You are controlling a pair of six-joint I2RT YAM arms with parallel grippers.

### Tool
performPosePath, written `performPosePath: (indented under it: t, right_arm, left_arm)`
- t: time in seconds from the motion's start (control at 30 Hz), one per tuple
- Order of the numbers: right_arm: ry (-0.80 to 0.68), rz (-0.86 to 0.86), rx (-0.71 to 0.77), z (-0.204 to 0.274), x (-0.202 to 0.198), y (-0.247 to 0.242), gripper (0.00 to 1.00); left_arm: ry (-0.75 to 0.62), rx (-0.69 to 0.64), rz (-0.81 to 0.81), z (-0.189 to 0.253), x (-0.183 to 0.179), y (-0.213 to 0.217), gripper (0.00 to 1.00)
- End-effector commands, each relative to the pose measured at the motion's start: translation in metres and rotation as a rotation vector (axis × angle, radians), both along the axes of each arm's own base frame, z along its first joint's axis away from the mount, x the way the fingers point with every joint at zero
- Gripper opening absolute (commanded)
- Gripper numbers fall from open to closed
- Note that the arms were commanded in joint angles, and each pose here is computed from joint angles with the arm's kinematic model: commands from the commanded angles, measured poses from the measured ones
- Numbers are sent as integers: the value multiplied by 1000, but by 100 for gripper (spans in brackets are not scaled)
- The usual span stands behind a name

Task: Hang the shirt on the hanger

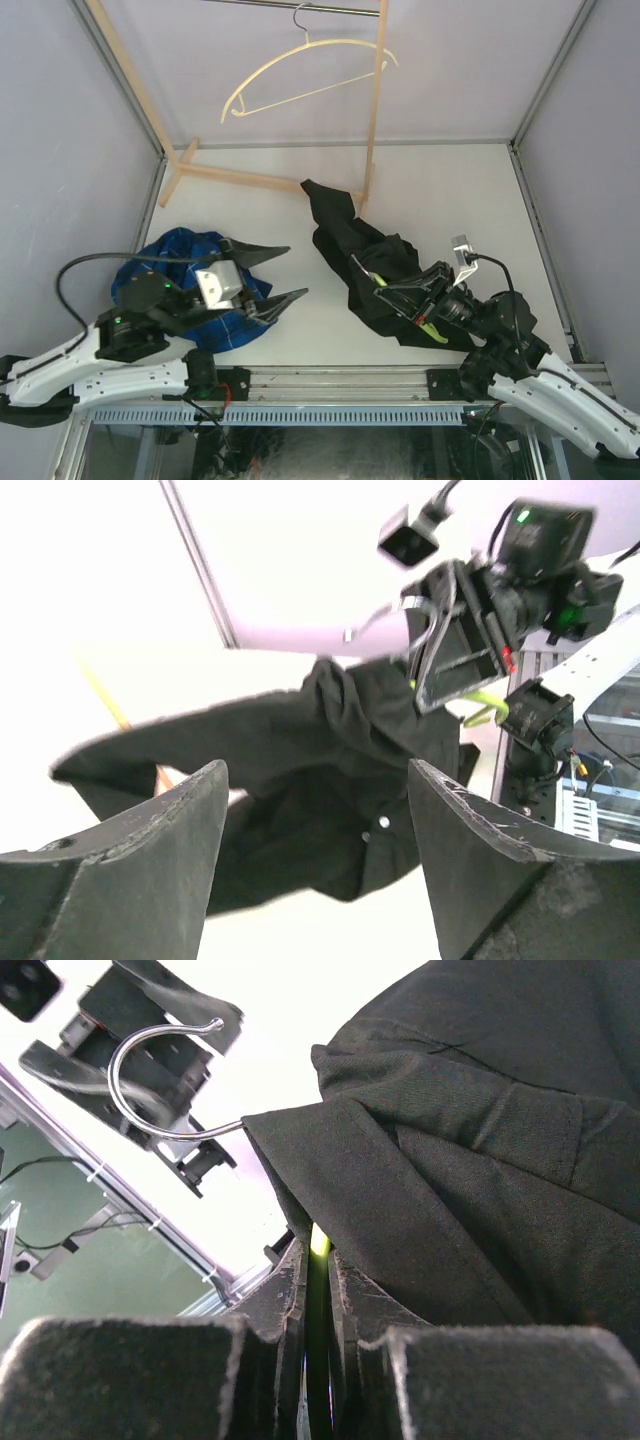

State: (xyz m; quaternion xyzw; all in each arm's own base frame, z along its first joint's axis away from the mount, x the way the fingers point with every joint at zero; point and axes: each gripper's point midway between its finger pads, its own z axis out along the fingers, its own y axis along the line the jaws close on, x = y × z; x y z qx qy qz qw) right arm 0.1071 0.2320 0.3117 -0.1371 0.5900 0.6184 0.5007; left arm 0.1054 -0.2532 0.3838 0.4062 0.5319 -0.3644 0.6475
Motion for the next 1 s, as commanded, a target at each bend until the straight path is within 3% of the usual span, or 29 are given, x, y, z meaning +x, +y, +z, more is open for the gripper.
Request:
performPosePath:
  t: [0.0,0.23,0.47,0.77,0.97]
  right_arm:
    - [-80,61,42,31,-15,-1,0]
    - [-126,180,-62,30,-32,10,0]
    - [-112,221,-73,28,-36,14,0]
    - [-84,273,-87,23,-39,22,0]
    - [-75,292,-98,20,-39,27,0]
  left_arm:
    - [-247,-5,-118,46,-23,12,75]
    - [-350,200,-307,56,-47,4,71]
    - [-299,377,-531,28,-70,-18,64]
    - [-310,405,-541,23,-65,-35,63]
    - [-304,408,-525,20,-59,-44,56]
